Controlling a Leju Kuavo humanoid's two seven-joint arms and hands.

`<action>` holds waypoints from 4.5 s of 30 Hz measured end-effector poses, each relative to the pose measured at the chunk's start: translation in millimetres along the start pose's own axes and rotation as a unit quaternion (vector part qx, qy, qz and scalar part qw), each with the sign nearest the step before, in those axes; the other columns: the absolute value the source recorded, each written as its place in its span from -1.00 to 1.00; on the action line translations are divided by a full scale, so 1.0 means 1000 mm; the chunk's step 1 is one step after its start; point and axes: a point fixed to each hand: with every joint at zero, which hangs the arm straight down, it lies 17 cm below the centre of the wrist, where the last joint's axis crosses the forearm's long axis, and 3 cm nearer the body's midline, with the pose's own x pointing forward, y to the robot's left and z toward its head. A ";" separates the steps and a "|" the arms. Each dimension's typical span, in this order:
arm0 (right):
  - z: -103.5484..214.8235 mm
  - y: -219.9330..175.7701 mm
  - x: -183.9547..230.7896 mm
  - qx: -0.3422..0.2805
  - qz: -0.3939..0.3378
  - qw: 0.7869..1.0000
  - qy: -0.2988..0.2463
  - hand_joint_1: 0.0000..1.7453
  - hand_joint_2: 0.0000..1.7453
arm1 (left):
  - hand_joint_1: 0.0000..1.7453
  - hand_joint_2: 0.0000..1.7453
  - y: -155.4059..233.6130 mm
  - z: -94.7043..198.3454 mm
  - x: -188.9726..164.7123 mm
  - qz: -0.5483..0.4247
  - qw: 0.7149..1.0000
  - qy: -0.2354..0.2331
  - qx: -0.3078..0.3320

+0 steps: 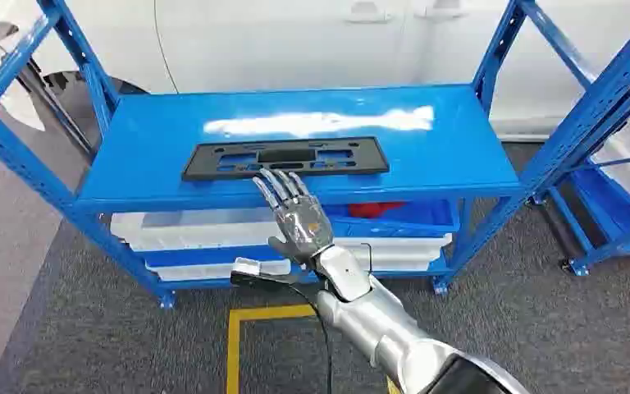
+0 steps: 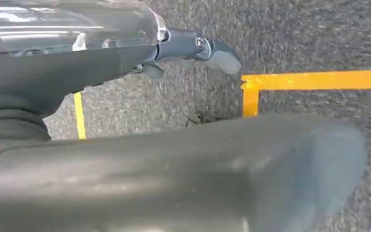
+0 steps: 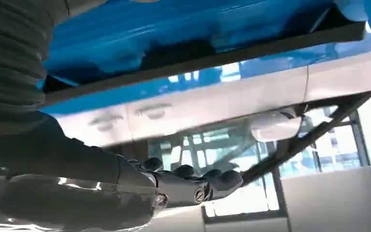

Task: Take the parts from the cabinet and place them on the table.

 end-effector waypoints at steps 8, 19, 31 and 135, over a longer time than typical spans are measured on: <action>0.000 -0.006 -0.001 -0.008 0.082 0.997 -0.003 -1.00 1.00 | -1.00 -1.00 -0.001 0.000 0.001 -0.011 1.000 -0.001 0.000; -0.008 -0.008 -0.036 0.000 0.083 0.995 0.049 -1.00 -1.00 | -1.00 -1.00 -0.003 -0.001 0.006 -0.021 1.000 -0.003 -0.006; 0.000 0.018 -0.044 0.043 0.054 0.996 0.059 -1.00 1.00 | -1.00 -1.00 0.002 -0.001 0.008 -0.022 1.000 -0.008 -0.002; 0.006 0.046 0.046 0.078 0.138 0.984 -0.077 1.00 1.00 | -1.00 -1.00 -0.024 0.001 0.011 -0.039 0.999 -0.016 -0.025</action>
